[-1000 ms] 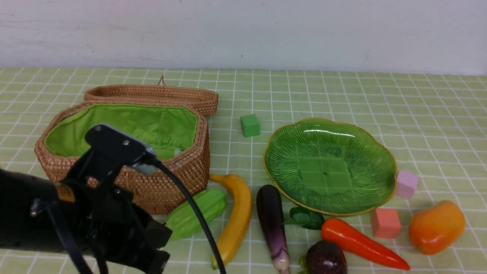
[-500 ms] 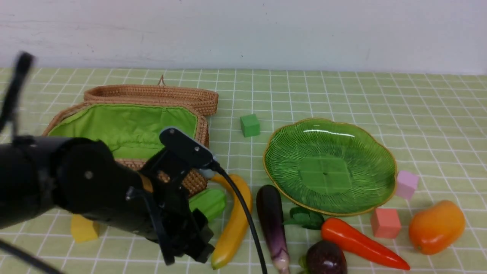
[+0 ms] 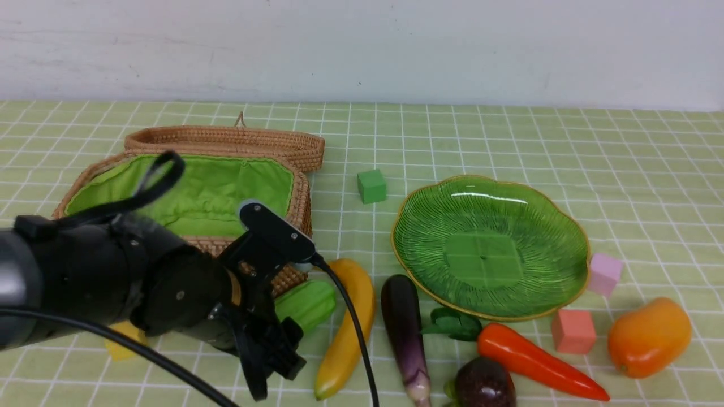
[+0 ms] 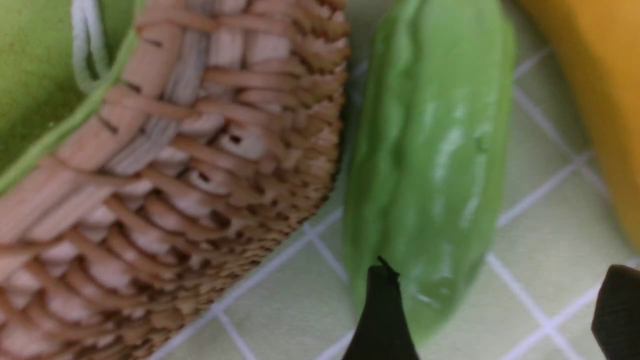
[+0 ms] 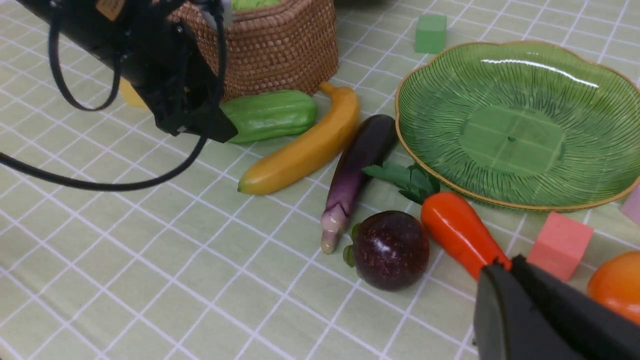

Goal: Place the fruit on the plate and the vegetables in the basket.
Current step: Take a chayote with your left arm and place it on the basket on the left.

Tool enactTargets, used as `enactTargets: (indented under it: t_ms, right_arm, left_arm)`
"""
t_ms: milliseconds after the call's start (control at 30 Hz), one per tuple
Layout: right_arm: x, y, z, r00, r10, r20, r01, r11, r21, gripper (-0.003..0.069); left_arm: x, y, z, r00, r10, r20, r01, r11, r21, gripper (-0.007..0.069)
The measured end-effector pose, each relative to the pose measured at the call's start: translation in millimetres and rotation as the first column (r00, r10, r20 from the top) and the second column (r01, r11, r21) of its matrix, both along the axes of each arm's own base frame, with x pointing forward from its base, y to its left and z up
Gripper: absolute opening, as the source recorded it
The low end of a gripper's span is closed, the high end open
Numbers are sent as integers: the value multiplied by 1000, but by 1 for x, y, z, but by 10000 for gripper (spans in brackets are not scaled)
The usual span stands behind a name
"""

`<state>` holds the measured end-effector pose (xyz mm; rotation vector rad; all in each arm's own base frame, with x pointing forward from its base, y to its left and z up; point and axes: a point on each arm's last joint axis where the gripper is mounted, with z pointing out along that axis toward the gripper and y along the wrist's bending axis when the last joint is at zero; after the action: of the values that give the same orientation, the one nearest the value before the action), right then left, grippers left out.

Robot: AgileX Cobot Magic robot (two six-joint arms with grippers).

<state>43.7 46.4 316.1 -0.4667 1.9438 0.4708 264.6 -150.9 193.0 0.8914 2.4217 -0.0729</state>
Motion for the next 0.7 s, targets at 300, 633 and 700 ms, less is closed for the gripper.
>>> enactTargets:
  t_ms: [300, 633, 700]
  right_arm:
    - [0, 0, 0, 1000, 2, -2, -2, 1000, -1, 22]
    - [-1, 1, -1, 1000, 13, -15, -13, 1000, -1, 25]
    - [-1, 1, -1, 1000, 14, -16, -14, 1000, 0, 28]
  left_arm:
    - [7, -2, -5, 998, -13, 55, 13, 1000, 4, 519]
    - [12, -4, -20, 999, -39, 36, 38, 999, 39, 519]
    - [13, -5, -20, 998, -44, 50, 43, 999, 31, 519]
